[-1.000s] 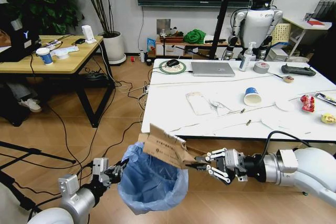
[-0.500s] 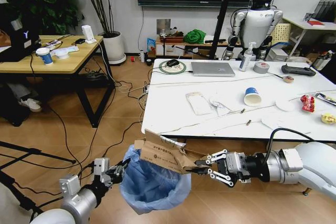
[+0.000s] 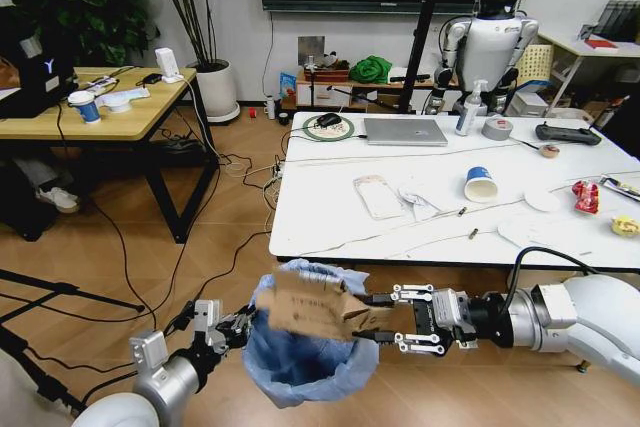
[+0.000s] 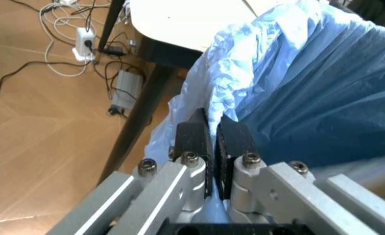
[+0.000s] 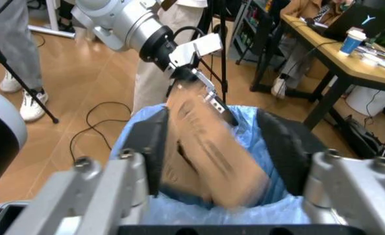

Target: Pick up the trash bin and place the trash from the table into it.

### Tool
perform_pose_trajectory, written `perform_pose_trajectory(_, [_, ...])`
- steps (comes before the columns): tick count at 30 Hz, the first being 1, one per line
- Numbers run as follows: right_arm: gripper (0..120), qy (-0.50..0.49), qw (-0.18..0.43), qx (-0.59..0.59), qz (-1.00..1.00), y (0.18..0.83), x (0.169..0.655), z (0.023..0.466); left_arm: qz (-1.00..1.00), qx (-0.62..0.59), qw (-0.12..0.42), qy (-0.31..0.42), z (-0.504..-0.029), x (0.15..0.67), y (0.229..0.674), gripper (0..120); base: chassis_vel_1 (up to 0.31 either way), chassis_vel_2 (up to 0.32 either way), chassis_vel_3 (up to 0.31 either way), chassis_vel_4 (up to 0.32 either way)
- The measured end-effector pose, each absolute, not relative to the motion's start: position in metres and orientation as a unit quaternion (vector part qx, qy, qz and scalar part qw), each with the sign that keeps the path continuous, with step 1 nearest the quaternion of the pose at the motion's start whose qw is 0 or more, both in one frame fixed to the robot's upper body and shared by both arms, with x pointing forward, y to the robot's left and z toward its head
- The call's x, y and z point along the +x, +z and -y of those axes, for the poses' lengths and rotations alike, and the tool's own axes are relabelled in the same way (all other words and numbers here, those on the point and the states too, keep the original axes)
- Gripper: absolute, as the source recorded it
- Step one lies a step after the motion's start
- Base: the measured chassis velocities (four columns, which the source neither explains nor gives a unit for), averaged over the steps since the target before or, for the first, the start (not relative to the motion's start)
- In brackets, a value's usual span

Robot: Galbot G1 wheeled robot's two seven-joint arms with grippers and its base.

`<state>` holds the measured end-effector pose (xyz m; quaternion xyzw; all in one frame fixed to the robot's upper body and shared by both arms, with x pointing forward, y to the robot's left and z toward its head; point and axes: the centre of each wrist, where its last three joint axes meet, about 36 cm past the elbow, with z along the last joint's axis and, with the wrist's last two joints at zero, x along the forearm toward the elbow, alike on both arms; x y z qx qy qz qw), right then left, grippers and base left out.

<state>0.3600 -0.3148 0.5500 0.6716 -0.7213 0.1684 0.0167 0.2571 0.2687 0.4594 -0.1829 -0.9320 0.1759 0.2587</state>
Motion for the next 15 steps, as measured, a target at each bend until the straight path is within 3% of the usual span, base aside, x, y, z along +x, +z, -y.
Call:
perform_pose_trajectory(1, [55,0.168,0.017,0.672,0.721,0.55,0.36,0.315,0.932,-0.183,0.258,0.176,-0.269,0.257,0.459,0,0.0,0.0,0.0,0.0])
perform_pose_trajectory(4, [63,0.167,0.018,0.672,0.721,0.549,0.36,0.315,0.932,-0.184,0.256,0.178,-0.268,0.258,0.46,0,0.0,0.0,0.0,0.0])
perform_pose_trajectory(7, [79,0.166,0.02,0.672,0.721,0.548,0.36,0.315,0.932,-0.186,0.253,0.183,-0.265,0.259,0.459,0,0.0,0.0,0.0,0.0])
perform_pose_trajectory(15, [100,0.128,0.004,0.621,0.773,0.549,0.371,0.321,0.933,-0.172,0.262,0.175,-0.269,0.254,0.456,0,0.0,0.0,0.0,0.0])
